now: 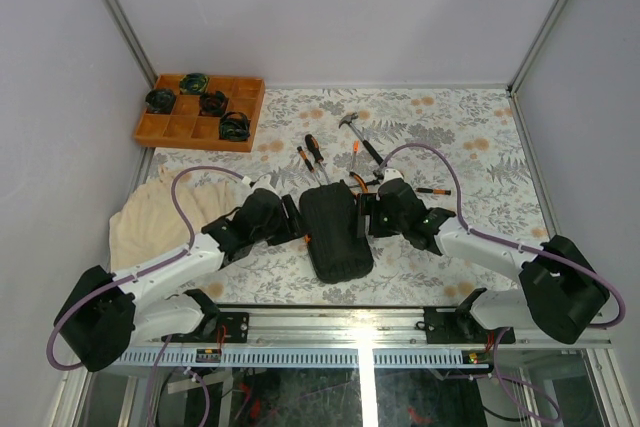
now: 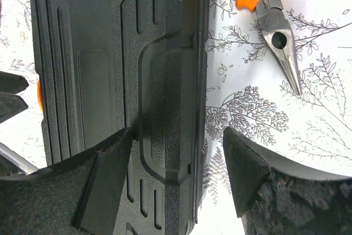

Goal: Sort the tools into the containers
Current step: Adjust the storage box at the center of the board, then open the storage box at the center of the board.

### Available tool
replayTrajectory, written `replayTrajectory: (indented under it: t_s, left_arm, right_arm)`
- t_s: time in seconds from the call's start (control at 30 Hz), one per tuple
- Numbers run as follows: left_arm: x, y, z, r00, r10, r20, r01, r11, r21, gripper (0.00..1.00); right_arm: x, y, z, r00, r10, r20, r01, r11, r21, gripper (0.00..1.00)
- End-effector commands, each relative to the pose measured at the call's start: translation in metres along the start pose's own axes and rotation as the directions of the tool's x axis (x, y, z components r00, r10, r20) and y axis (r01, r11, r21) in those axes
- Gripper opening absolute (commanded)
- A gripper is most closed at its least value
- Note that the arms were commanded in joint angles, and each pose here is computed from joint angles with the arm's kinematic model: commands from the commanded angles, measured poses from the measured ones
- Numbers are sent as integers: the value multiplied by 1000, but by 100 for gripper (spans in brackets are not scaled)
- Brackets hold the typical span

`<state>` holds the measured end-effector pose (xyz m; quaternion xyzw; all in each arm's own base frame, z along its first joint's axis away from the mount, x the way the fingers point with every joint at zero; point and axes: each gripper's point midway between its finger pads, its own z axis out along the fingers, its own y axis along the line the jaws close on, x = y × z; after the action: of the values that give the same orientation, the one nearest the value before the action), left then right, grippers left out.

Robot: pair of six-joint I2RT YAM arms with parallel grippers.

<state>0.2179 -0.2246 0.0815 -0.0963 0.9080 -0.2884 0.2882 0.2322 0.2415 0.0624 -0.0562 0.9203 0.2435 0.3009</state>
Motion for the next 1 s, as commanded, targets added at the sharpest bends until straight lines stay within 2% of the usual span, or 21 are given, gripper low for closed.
replayTrajectory:
  t_s: [0.0,0.13,0.5,0.63,0.97]
  left_arm:
    - [-3,13,1,1000,-11,29,13,998,-64,52]
    - [-2,13,5,1000,-5,21,7,997,-72,50]
    - [7,15,16,1000,-2,-20,1,997,-75,48]
    - [7,22,15,1000,-2,-19,0,994,-112,40]
    - [8,54,8,999,22,-30,-29,958,-286,17]
  right_arm:
    - [-1,2,4,999,-34,-7,34,999,-2,71]
    - [2,-1,5,999,-42,-21,42,999,11,67]
    - [9,-5,6,997,-55,-54,56,998,24,66]
    - [10,-9,6,997,-56,-57,58,997,41,65]
    - [20,-38,9,994,-38,-99,57,980,193,59]
